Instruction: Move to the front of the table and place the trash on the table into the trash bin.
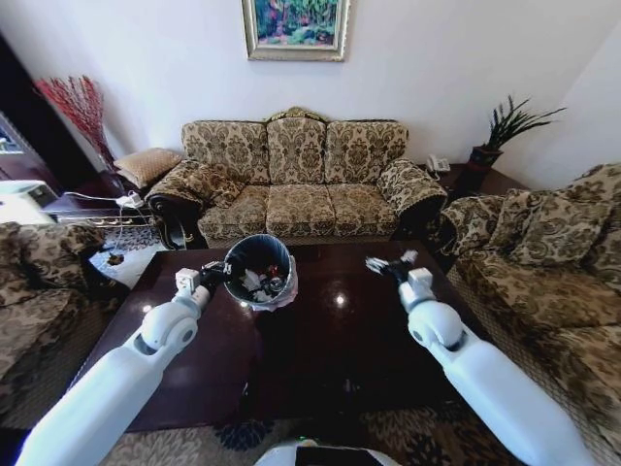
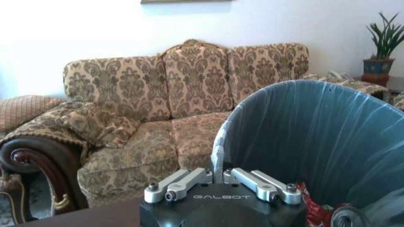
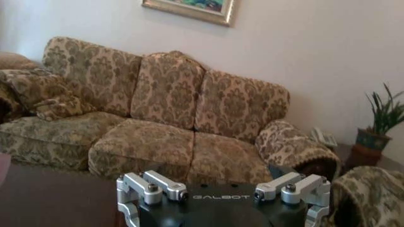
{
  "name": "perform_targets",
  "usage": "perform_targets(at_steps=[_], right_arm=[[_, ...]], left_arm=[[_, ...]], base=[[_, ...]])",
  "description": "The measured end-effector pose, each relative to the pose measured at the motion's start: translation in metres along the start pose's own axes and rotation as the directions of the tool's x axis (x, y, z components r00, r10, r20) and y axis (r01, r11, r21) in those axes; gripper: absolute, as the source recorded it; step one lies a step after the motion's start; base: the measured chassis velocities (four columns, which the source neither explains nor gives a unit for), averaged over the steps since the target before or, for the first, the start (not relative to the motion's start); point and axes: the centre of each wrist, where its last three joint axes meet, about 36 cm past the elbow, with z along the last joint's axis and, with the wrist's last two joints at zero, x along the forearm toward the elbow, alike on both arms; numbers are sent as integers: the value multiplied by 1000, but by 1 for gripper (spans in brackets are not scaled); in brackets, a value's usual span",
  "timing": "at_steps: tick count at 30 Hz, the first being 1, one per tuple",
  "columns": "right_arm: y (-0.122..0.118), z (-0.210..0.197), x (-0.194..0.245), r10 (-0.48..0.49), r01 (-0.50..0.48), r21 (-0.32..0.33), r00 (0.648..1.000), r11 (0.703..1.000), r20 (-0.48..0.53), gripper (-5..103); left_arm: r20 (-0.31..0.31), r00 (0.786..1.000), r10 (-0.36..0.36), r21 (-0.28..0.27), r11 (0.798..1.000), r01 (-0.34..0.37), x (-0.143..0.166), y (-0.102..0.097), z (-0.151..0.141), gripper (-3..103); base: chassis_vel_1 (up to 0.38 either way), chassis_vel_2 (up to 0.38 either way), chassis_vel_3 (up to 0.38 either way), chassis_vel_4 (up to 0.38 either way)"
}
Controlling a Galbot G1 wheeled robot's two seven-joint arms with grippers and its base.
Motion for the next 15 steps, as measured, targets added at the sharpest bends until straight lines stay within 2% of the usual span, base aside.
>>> perform_targets(at_steps=[8, 15], right_arm=[[2, 19, 12, -4, 2, -62, 1000, 998, -27, 100], [15, 23, 14, -22, 19, -90, 999, 996, -30, 100]], left_arm=[[3, 1000, 2, 15, 1000, -2, 4, -6, 4, 3], [18, 1000, 18, 23, 1000, -18, 11, -8, -3, 3]], base=[[-49, -36, 60, 47], [-198, -209, 204, 192]])
